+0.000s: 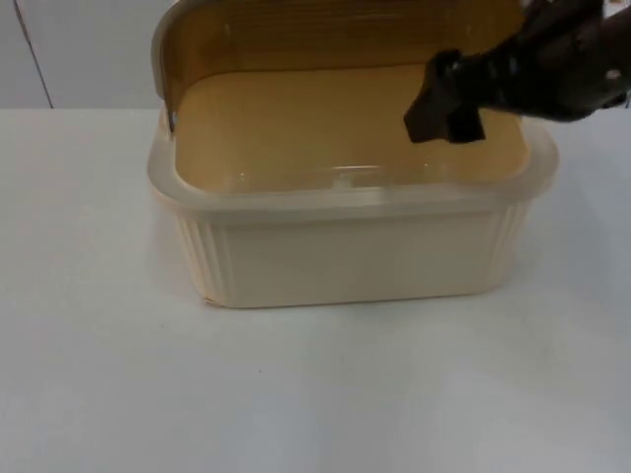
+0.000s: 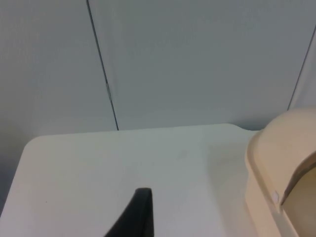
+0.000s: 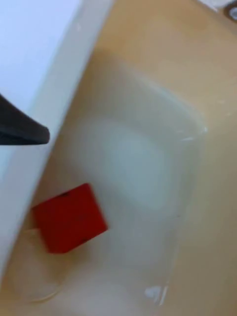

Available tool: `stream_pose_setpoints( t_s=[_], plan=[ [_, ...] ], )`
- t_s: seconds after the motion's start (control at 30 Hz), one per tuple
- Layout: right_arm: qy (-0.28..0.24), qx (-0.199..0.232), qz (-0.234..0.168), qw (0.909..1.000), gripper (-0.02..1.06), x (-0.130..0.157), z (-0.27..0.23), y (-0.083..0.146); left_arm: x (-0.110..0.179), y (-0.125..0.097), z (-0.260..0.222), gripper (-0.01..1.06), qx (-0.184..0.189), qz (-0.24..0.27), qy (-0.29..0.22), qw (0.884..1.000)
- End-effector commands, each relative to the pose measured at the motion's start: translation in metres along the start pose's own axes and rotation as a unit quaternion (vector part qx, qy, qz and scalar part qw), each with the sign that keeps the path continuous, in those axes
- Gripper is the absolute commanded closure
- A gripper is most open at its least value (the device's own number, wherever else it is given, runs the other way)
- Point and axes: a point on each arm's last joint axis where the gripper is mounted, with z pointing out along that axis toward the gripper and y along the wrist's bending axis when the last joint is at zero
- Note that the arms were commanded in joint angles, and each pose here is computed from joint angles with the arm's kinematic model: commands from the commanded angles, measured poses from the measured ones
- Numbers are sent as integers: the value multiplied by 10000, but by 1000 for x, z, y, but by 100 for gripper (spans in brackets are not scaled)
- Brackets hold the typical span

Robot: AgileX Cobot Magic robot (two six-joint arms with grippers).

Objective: Open the box lid with the left hand, place the block into the box with the right hand, then close the box lid with the left hand.

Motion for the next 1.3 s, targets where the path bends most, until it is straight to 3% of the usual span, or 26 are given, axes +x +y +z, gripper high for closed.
stream_pose_setpoints(
  t_s=[0.0, 0.23, 0.43, 0.5, 0.63, 0.67, 0.8, 0.83, 0.93, 1.03, 1.1, 1.27],
  plan=[
    [78, 36, -11, 10000, 0, -5, -22, -1, 1, 1, 0, 0, -24, 17, -12, 10000],
    [-231, 25, -5, 9997, 0, -16, -74, -1, -1, 1, 0, 0, -26, 17, -90, 10000],
    [-1064, 48, -78, 9943, 0, -41, -142, -1, -1, 1, 0, 0, -26, 17, -122, 9999],
    [-1512, 224, -304, 9878, 0, -56, -173, -3, -1, 1, 0, 0, -26, 17, -122, 9999],
    [-2521, 733, -362, 9643, 0, -81, -230, -11, -1, 0, 0, 0, -14, 0, -121, 9999],
    [-2521, 733, -362, 9643, 0, -81, -230, -11, -1, 0, 0, 0, -14, 0, -121, 9999],
    [-3420, 1126, -349, 9323, 0, -91, -285, -17, -1, 0, 0, 0, -14, 0, -121, 9999],
    [-3420, 1126, -349, 9323, 0, -91, -285, -17, -1, 0, 0, 0, -14, 0, -121, 9999],
    [-3751, 1139, -303, 9195, 0, -89, -311, -17, -1, 0, 0, 0, -14, 0, -121, 9999],
    [-3714, 1191, -266, 9204, 0, -85, -316, -18, -1, 0, 0, 0, -14, 0, -121, 9999],
    [-3568, 1453, -286, 9224, 0, -82, -317, -24, -1, 0, 0, 0, -14, 0, -121, 9999],
    [-3470, 1995, 175, 9162, 0, -78, -321, -50, -1, 0, 0, 0, -14, 0, -121, 9999]
  ],
)
